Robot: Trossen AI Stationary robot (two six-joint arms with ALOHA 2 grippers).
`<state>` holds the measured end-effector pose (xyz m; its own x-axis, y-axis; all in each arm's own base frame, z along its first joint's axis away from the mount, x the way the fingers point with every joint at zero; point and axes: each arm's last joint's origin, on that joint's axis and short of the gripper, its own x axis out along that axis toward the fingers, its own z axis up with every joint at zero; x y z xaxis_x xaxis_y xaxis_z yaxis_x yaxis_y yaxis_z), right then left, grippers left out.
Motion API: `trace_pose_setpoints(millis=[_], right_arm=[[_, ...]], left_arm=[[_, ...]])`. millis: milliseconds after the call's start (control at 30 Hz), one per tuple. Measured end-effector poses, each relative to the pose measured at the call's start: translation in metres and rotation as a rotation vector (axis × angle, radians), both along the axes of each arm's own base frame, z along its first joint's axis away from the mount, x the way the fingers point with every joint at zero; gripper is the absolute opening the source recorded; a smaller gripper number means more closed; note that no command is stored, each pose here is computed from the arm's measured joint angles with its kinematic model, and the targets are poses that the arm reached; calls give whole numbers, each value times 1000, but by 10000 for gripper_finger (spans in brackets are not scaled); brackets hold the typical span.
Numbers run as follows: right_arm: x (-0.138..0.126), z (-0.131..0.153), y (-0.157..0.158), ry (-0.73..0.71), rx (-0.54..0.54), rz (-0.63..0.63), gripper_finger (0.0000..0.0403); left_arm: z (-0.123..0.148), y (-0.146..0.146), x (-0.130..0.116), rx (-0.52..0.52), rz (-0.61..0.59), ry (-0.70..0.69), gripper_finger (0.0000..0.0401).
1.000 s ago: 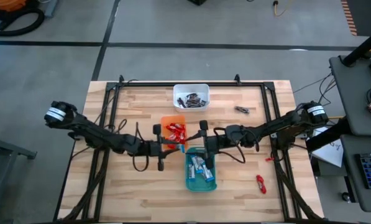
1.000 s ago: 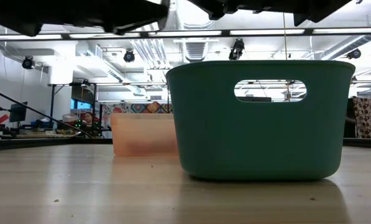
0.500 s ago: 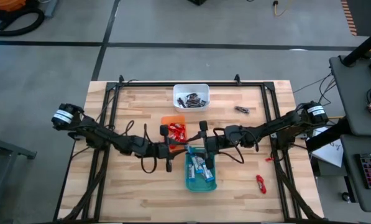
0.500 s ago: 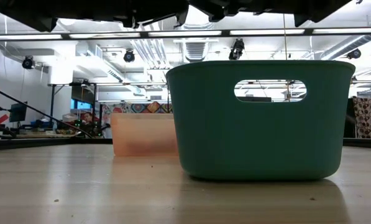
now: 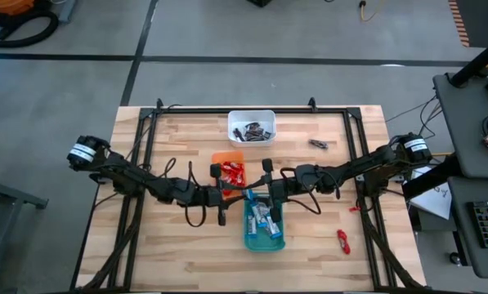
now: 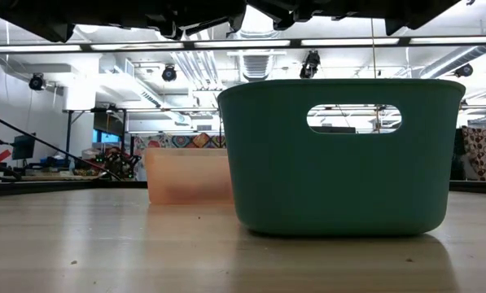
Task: Sort candy
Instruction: Put the white chocolate bar into the green bin
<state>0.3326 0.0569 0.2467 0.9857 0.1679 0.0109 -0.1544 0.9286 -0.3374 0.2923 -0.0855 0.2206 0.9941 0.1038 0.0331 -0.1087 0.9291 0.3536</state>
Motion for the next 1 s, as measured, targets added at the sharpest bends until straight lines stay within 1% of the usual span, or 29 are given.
trace_pose_setpoints(millis=[100,200,267,433,600,733,867,1000], right_arm=[[-1,2,0,5,37,-1,119],[-5,7,-2,32,79,-7,123],[-7,11,-3,75,107,-33,119],[-10,15,-7,247,182,-70,111],[-10,14,-6,447,254,-108,119],[-10,4,-6,605,301,-145,117],[-13,-8,-6,717,344,-189,116],[-16,-16,-7,796,348,-215,126]], left_arm=[[-1,0,0,-3,1,9,102],[-3,1,-2,-25,23,42,127],[-3,2,-3,-49,32,70,143],[-2,5,-12,-92,42,163,171],[1,9,-25,-105,57,273,178],[2,14,-38,-99,73,376,178],[6,18,-51,-106,89,446,178],[11,22,-62,-124,101,471,178]])
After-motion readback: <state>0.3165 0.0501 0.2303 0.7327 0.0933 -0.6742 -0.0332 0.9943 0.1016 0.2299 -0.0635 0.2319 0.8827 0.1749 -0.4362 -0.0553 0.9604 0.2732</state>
